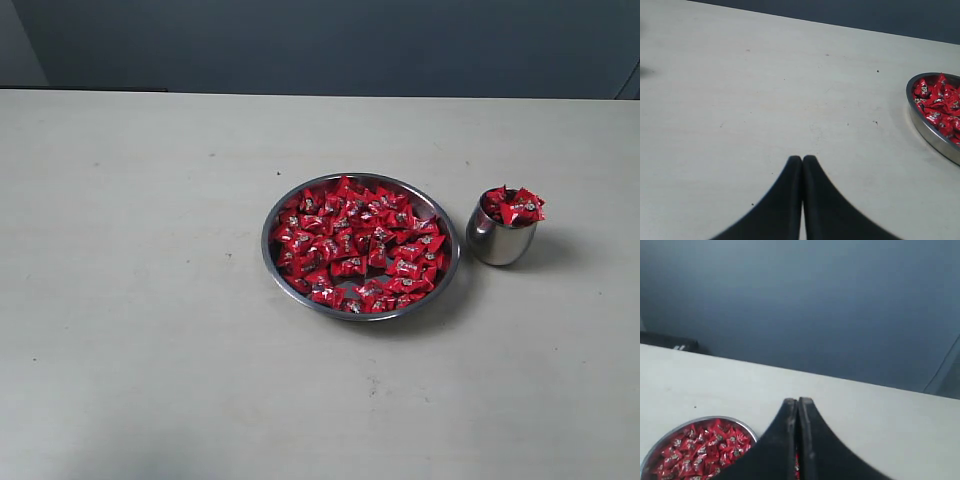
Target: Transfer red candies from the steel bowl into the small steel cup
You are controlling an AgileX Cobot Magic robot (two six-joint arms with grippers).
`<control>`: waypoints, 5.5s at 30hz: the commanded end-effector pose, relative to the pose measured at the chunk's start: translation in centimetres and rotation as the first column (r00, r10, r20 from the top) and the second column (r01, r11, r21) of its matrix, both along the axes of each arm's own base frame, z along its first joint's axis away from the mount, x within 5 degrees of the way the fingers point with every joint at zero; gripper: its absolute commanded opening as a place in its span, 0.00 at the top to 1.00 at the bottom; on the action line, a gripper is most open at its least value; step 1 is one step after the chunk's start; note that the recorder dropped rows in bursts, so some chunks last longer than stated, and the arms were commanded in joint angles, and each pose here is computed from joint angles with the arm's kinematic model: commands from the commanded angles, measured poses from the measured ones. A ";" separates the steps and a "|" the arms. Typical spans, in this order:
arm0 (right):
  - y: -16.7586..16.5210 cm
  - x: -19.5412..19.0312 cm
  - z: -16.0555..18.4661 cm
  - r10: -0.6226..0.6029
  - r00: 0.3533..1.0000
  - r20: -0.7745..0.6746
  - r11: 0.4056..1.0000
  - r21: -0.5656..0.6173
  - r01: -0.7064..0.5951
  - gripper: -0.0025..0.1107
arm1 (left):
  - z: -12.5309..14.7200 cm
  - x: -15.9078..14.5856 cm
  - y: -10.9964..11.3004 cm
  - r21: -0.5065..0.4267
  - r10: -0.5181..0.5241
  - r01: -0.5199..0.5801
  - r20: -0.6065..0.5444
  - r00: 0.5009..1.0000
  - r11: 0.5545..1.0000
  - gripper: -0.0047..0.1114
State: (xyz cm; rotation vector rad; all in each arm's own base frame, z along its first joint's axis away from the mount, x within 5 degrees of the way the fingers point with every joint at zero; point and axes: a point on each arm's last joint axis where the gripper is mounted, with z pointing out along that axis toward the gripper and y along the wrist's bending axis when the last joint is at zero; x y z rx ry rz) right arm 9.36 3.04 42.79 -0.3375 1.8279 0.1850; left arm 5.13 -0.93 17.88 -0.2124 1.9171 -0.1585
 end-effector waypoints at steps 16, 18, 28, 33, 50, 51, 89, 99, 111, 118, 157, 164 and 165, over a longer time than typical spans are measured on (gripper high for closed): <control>0.1 -1.4 -4.3 0.029 0.999 -0.041 0.996 0.080 -0.026 0.99 | 0.0 0.0 0.0 0.000 0.006 -0.006 0.008 1.000 1.000 0.96; 0.1 -1.4 -4.3 0.029 0.999 -0.041 0.996 0.080 -0.026 0.99 | 0.0 0.0 0.0 0.000 0.006 -0.006 0.008 1.000 1.000 0.96; -0.2 -0.9 -5.5 0.004 0.999 -0.053 1.000 0.009 -0.003 0.99 | 0.0 0.0 0.0 0.000 0.006 -0.006 0.008 1.000 1.000 0.96; -0.3 0.0 -8.8 -0.048 0.997 -0.064 0.998 0.047 0.051 0.99 | 0.0 0.0 0.0 0.000 0.004 -0.004 0.006 1.000 1.000 0.96; -2.9 -3.1 -19.9 -0.324 0.945 0.054 0.943 0.101 0.317 0.99 | 0.0 0.0 0.0 -0.001 0.002 -0.002 0.002 1.000 1.000 0.96; -2.9 -3.2 -20.4 -0.327 0.944 0.056 0.941 0.108 0.319 0.99 | 0.0 0.0 0.0 -0.001 0.002 -0.002 0.002 1.000 1.000 0.96; -2.7 -3.9 -24.2 -0.323 0.946 0.016 0.936 0.151 0.317 0.99 | 0.0 0.0 0.0 0.000 0.005 -0.005 0.007 1.000 1.000 0.96; -2.7 -3.9 -24.2 -0.323 0.946 0.015 0.936 0.153 0.317 0.99 | 0.0 0.0 0.0 -0.001 0.002 -0.002 0.002 1.000 1.000 0.96; -2.7 -3.9 -24.2 -0.323 0.946 0.015 0.936 0.153 0.317 0.99 | 0.0 0.0 0.0 -0.001 0.002 -0.002 0.002 1.000 1.000 0.96; -2.7 -3.9 -24.2 -0.323 0.946 0.015 0.936 0.153 0.317 0.99 | 0.0 0.0 0.0 -0.001 0.002 -0.002 0.002 1.000 1.000 0.96; -2.7 -3.9 -24.2 -0.323 0.946 0.016 0.936 0.151 0.317 0.99 | 0.0 0.0 0.0 -0.001 0.002 -0.002 0.002 1.000 1.000 0.96; -2.7 -3.9 -24.2 -0.323 0.946 0.016 0.936 0.151 0.317 0.99 | 0.0 0.0 0.0 -0.001 0.002 -0.002 0.002 1.000 1.000 0.96; -2.7 -3.9 -24.2 -0.323 0.946 0.016 0.936 0.151 0.317 0.99 | 0.0 0.0 0.0 -0.001 0.003 -0.003 0.004 1.000 1.000 0.96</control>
